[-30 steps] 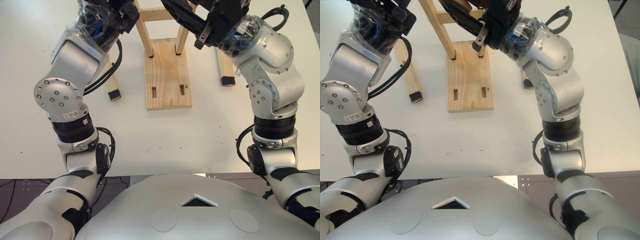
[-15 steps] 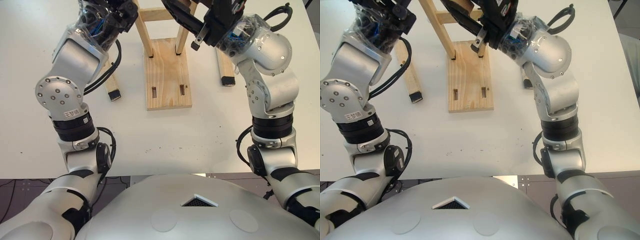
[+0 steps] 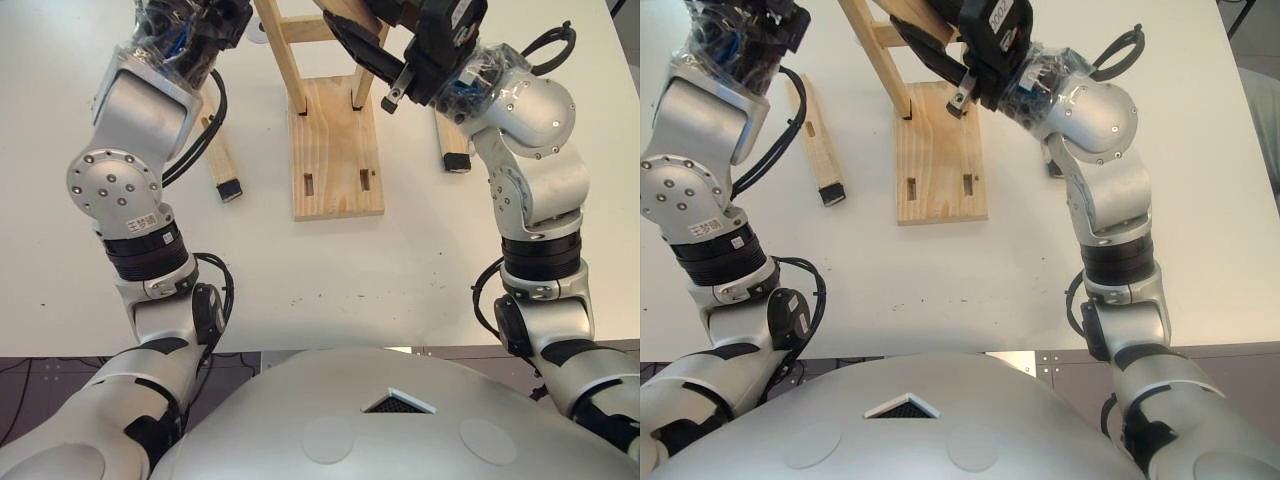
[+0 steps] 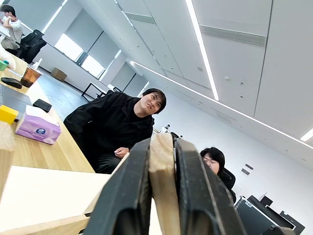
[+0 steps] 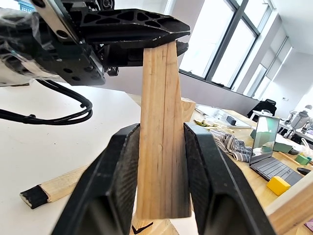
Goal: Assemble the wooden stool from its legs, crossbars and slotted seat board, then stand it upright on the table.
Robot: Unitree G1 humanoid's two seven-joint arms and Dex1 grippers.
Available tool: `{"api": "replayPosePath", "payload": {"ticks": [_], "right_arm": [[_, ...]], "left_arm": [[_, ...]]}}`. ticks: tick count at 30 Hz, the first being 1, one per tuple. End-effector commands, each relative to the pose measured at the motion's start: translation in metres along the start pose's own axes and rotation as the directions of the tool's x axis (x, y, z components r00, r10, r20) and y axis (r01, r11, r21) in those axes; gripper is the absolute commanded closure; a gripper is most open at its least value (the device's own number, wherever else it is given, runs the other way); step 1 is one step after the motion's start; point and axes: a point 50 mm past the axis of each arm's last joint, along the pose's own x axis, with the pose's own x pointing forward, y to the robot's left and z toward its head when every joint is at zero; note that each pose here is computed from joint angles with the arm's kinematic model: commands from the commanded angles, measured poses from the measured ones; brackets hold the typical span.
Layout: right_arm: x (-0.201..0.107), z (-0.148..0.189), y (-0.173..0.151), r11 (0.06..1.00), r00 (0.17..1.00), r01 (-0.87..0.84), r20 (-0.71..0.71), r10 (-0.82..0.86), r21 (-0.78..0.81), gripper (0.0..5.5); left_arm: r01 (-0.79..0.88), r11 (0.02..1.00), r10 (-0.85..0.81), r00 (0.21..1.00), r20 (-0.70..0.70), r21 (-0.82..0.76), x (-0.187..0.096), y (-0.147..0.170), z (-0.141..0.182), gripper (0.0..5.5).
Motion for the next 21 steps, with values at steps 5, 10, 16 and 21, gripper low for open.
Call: {"api": "replayPosePath", "payload": {"ticks": [5,10,16,21], "right_arm": [[0.0,0.004,-0.004,0.999,1.0,0.023,0.012,-0.022,-0.035,3.85],[0.0,0.002,-0.003,0.999,1.0,0.017,0.001,-0.017,-0.035,3.15],[-0.005,-0.009,-0.002,0.995,0.997,0.036,-0.064,-0.043,-0.098,2.58],[-0.013,-0.016,0.003,0.991,0.993,0.048,-0.102,-0.061,-0.129,2.58]], "left_arm": [[-0.032,0.999,0.032,0.999,0.004,-0.037,0.001,0.003,-0.003,5.12],[-0.022,0.999,0.02,0.999,0.041,0.049,0.002,-0.006,0.026,5.12],[-0.132,0.939,0.162,0.984,-0.069,0.318,-0.021,-0.009,0.066,5.12],[-0.458,0.76,0.506,0.862,0.022,0.462,-0.056,0.028,0.103,5.12]]}}
